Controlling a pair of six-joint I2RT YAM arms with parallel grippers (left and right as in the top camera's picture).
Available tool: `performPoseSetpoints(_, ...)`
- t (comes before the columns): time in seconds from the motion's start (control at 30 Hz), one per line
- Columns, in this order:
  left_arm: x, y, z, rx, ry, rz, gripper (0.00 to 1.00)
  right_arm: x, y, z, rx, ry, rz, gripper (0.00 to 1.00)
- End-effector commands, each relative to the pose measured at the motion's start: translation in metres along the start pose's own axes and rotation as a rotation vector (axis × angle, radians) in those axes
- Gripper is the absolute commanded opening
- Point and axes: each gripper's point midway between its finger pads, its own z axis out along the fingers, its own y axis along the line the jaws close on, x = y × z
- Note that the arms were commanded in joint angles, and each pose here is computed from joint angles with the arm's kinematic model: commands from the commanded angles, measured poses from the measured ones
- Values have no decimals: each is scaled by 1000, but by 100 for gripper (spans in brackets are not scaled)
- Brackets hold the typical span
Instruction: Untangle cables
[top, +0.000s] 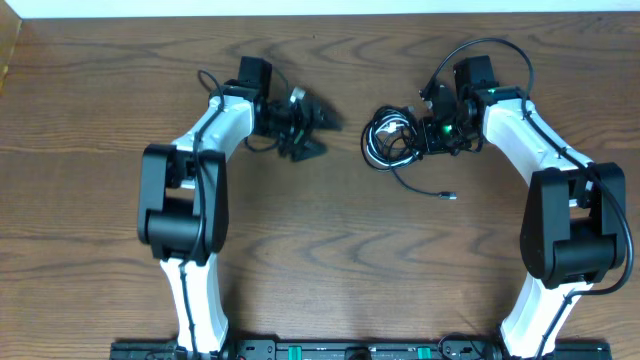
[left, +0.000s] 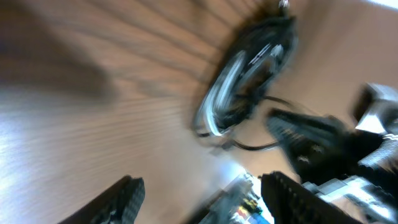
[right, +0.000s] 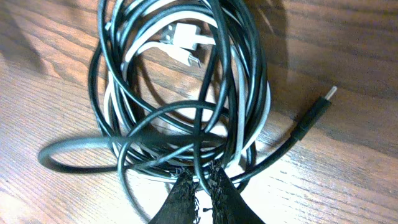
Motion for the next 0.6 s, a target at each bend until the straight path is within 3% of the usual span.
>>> performPoseSetpoints(0.0,-12,-11,-55,-347,-336,234,62,-12,10,-14,-26,-44,-15,5)
performPoseSetpoints(0.1,7,-36,-62,-354,-367,333,62,-11,9,-14,-20,-42,-7,7)
performPoseSetpoints(0.3,35,-57,-39,-367,-344,437,63,-5,-4,-14,52,-18,23,28)
performPoseSetpoints(0.57,39,-63,1,-370,-313,506,63,7,-5,-11,52,27,42,32)
